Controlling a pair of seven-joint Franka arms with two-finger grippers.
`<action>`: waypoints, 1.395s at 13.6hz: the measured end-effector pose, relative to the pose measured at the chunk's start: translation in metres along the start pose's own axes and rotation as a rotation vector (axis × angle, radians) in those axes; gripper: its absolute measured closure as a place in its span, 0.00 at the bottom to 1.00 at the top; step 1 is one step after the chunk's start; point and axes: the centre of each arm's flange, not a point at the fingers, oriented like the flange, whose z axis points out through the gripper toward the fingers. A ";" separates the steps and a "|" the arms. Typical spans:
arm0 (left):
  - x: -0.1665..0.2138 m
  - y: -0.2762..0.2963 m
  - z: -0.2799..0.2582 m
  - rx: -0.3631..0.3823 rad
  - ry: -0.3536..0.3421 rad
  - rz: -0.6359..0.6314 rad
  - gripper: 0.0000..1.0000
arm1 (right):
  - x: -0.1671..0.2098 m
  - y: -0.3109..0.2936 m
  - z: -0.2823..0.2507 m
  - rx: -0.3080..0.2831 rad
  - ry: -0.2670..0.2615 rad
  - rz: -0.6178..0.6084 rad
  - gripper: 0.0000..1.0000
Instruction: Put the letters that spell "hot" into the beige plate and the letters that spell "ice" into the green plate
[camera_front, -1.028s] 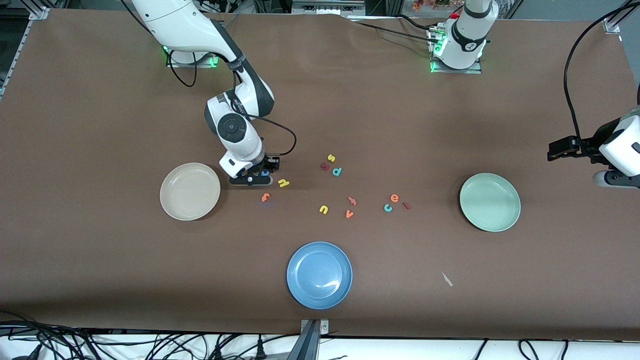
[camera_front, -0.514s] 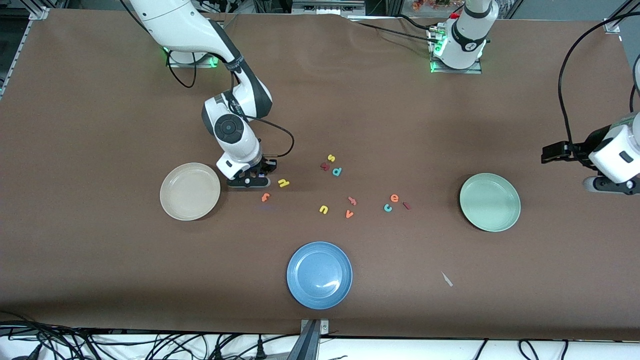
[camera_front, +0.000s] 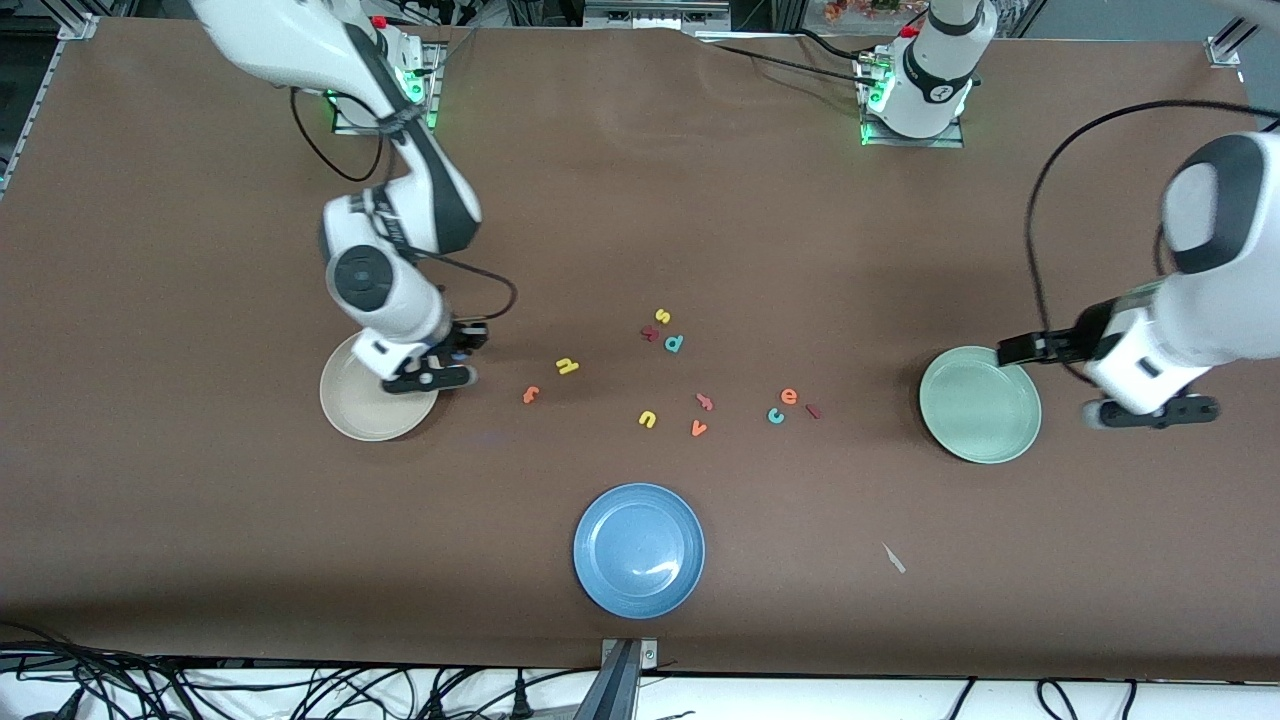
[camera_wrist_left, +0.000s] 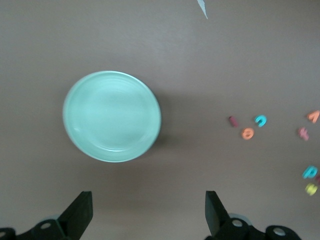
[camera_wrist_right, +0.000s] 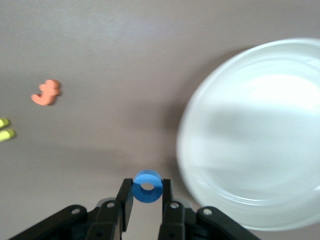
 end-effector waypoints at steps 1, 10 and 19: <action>0.003 0.022 0.016 0.004 -0.002 -0.051 0.01 | 0.001 0.022 -0.009 0.005 -0.004 -0.024 0.73; 0.016 0.114 0.177 -0.067 0.028 -0.426 0.00 | -0.005 0.035 0.008 0.018 -0.044 0.001 0.36; -0.001 0.171 0.259 -0.076 -0.005 -0.479 0.22 | 0.052 -0.077 -0.057 0.048 -0.021 0.347 0.22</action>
